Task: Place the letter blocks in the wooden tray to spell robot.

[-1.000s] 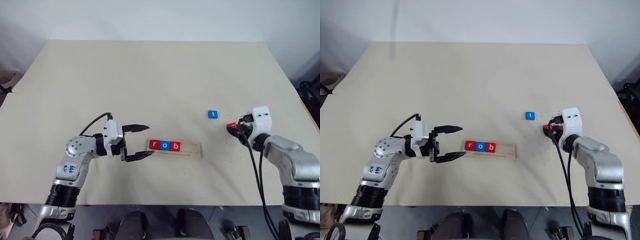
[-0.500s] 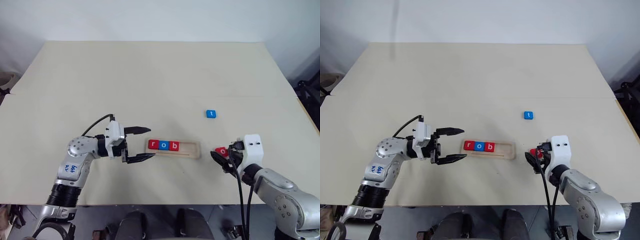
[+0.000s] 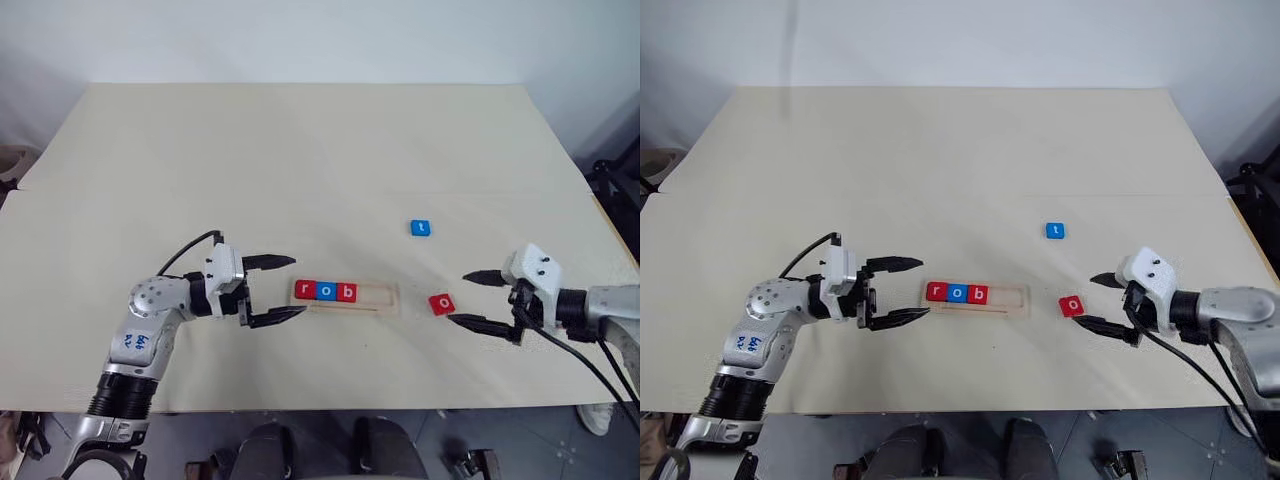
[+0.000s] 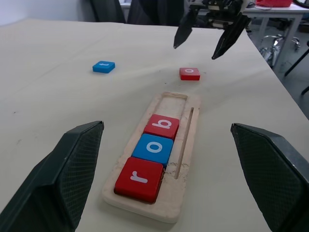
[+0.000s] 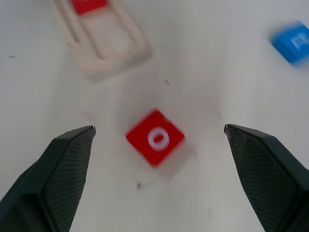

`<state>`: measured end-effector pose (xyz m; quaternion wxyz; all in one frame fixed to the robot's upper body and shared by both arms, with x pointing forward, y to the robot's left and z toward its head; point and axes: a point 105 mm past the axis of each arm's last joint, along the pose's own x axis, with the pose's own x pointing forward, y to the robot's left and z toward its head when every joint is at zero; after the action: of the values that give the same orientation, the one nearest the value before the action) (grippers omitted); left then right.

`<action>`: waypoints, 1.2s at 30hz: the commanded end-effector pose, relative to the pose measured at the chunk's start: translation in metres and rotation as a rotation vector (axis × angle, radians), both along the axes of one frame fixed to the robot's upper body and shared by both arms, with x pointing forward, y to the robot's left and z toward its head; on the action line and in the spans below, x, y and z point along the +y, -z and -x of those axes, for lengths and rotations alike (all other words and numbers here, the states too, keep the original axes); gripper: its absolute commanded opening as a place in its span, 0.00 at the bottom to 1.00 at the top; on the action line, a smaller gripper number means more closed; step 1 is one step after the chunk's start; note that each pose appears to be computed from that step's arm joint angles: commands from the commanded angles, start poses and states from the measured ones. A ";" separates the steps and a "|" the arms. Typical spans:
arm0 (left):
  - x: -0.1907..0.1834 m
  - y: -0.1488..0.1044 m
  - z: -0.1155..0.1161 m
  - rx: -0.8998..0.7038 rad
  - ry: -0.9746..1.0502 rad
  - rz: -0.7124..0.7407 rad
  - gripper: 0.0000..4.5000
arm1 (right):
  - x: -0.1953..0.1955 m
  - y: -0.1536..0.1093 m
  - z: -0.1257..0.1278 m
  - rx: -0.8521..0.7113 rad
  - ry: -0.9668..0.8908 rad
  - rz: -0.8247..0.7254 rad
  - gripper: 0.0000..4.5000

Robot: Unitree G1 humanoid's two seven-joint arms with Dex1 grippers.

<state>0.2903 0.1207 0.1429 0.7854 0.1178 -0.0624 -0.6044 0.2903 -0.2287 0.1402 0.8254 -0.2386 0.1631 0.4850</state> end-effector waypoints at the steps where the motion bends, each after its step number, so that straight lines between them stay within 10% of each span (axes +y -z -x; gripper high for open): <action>1: -0.002 -0.008 0.007 -0.037 0.014 0.005 1.00 | -0.002 0.011 -0.007 0.008 -0.126 0.082 1.00; 9: -0.001 -0.011 0.020 -0.039 0.076 -0.019 1.00 | 0.000 0.028 -0.015 0.048 -0.272 0.164 1.00; 20: -0.003 -0.014 0.020 -0.049 0.110 -0.031 1.00 | 0.000 0.022 -0.021 0.001 -0.311 0.202 0.32; 36: -0.005 -0.012 0.017 -0.056 0.111 -0.033 1.00 | 0.111 -0.011 -0.026 0.046 -0.249 -0.012 0.32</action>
<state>0.2740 0.1180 0.1493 0.7494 0.1368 -0.0650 -0.6446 0.3149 -0.1229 0.1479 0.7528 -0.2335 0.1525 0.5962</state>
